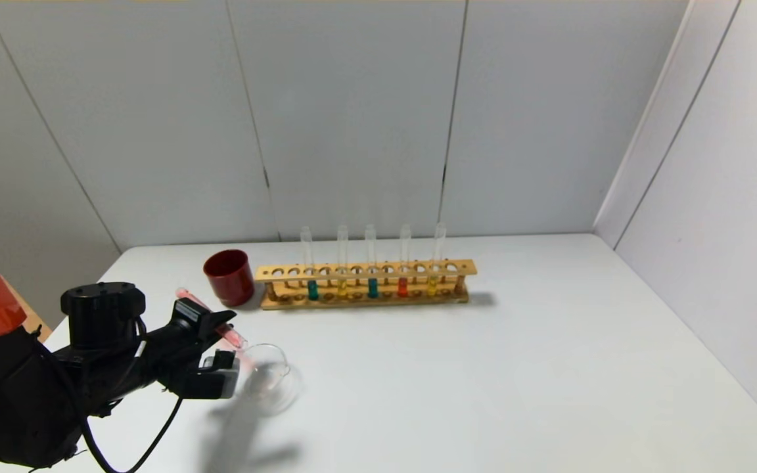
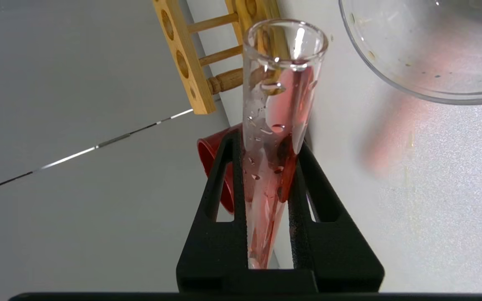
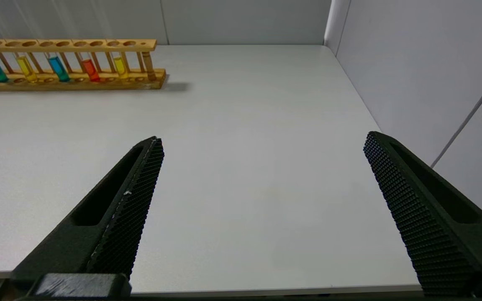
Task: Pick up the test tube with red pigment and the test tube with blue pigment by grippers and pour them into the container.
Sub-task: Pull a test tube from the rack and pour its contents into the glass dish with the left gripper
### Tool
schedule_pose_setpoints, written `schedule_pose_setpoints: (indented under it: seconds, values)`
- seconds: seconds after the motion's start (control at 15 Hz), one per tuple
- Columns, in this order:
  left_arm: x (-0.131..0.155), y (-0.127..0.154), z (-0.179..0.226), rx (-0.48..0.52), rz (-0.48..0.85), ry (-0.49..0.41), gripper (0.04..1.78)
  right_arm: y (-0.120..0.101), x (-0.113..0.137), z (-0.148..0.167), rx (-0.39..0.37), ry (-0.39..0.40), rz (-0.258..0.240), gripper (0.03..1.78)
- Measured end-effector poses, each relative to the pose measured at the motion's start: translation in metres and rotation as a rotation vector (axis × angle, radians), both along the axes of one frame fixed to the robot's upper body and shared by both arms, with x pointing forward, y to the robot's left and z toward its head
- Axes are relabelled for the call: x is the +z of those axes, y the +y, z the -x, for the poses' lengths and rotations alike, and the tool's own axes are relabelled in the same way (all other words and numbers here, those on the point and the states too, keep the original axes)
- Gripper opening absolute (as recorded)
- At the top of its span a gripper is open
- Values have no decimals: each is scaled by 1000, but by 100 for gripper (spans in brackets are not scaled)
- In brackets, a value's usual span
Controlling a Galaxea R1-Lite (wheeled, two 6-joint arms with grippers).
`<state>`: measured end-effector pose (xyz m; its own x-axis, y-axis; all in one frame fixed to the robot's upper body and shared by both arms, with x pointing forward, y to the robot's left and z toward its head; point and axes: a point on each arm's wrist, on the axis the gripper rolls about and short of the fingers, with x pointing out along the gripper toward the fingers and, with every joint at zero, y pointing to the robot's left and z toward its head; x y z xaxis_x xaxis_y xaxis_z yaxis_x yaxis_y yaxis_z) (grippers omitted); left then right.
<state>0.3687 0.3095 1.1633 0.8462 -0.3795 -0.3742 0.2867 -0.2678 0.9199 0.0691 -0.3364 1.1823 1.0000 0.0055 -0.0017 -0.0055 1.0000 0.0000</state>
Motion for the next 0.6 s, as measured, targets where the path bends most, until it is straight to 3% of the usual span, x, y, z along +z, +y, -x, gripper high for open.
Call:
schedule_pose_setpoints:
  seconds: [0.6]
  values:
    - [3,1,1,-19,-55,-32,32,0,0,0,0,0,0,175]
